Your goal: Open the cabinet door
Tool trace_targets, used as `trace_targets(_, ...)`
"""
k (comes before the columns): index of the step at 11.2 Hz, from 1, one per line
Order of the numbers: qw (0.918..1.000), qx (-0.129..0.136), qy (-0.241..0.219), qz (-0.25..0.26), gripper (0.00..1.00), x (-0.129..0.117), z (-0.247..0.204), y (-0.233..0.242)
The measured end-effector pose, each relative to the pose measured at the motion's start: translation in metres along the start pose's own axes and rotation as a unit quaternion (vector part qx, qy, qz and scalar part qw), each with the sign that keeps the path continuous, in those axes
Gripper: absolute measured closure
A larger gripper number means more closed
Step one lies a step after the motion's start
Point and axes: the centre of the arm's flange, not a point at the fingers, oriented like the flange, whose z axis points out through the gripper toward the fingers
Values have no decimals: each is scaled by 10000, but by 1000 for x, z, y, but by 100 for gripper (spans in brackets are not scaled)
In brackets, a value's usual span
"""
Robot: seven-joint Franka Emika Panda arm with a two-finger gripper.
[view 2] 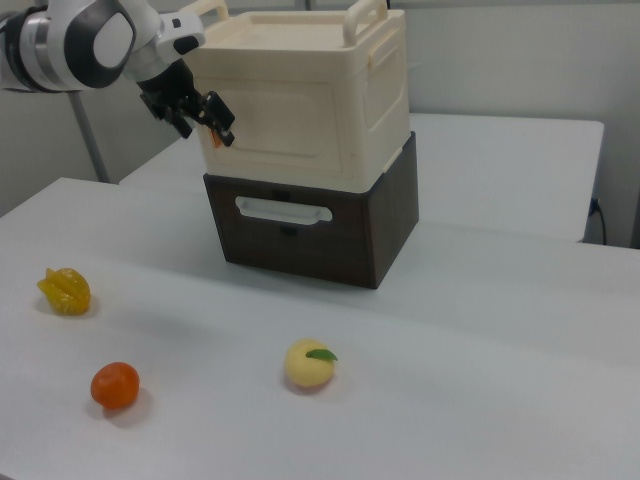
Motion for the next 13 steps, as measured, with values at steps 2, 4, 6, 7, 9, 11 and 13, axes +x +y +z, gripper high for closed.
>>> trace_targets(2, 9987, 103, 501, -23, 0, 16, 9, -15)
trace_targets(4, 9961, 170, 856, -96, 0, 24, 14, -26)
trace_targets(6, 9947, 76, 1002, -240, 3, 27, 14, -30)
trace_targets(7, 9943, 43, 1016, -336, 4, 26, 15, -35)
trace_targets(9, 9924, 73, 1122, -493, 16, 25, 18, -52)
trace_targets(11, 9919, 47, 1127, -579, 32, 25, 25, -59)
trace_targets(13, 9918, 44, 1129, -590, 44, 25, 28, -60)
